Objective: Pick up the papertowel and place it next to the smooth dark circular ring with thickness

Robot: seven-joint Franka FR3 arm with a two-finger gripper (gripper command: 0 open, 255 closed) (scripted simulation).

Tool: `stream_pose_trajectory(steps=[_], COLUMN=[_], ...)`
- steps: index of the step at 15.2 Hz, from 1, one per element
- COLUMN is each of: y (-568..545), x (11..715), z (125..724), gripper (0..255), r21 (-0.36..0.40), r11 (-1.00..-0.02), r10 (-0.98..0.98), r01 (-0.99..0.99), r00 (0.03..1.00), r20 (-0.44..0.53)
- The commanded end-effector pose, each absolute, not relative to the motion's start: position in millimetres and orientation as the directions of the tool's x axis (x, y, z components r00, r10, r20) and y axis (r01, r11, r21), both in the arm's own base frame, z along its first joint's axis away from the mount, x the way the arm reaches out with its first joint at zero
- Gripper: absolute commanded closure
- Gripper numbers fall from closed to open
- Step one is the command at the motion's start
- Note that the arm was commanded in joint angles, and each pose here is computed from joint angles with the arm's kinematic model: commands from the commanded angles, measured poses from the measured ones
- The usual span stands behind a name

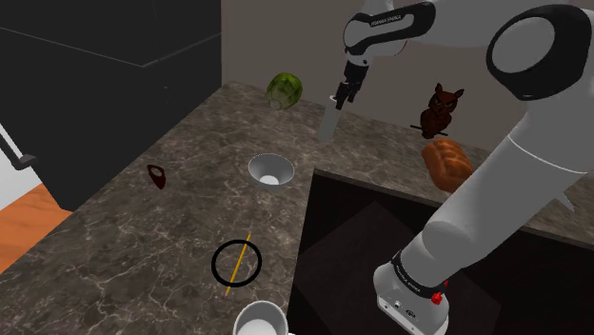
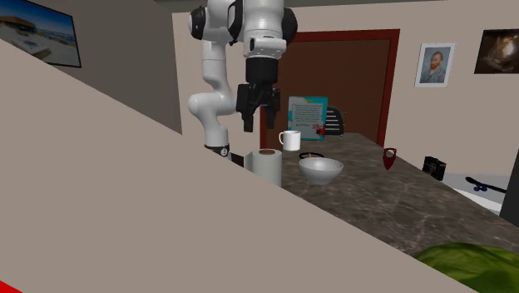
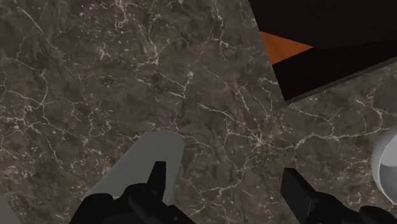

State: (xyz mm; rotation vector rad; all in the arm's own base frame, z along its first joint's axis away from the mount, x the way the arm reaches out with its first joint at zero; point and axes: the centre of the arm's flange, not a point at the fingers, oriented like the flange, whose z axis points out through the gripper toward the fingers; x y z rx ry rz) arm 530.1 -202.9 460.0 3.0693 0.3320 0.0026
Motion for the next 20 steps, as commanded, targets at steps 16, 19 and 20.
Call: stream_pose_trajectory(steps=[16, 19, 20], y=[-266.2, -266.2, -266.2], x=[624.9, 624.9, 624.9], z=[404.6, 404.6, 404.6], gripper=[0, 0, 0], r21=[0.056, 0.056, 0.056], r11=[-0.958, -0.958, -0.958], r10=[0.285, 0.285, 0.285], r01=[0.282, 0.282, 0.282], r00=[0.957, 0.957, 0.957], r20=[0.056, 0.056, 0.056])
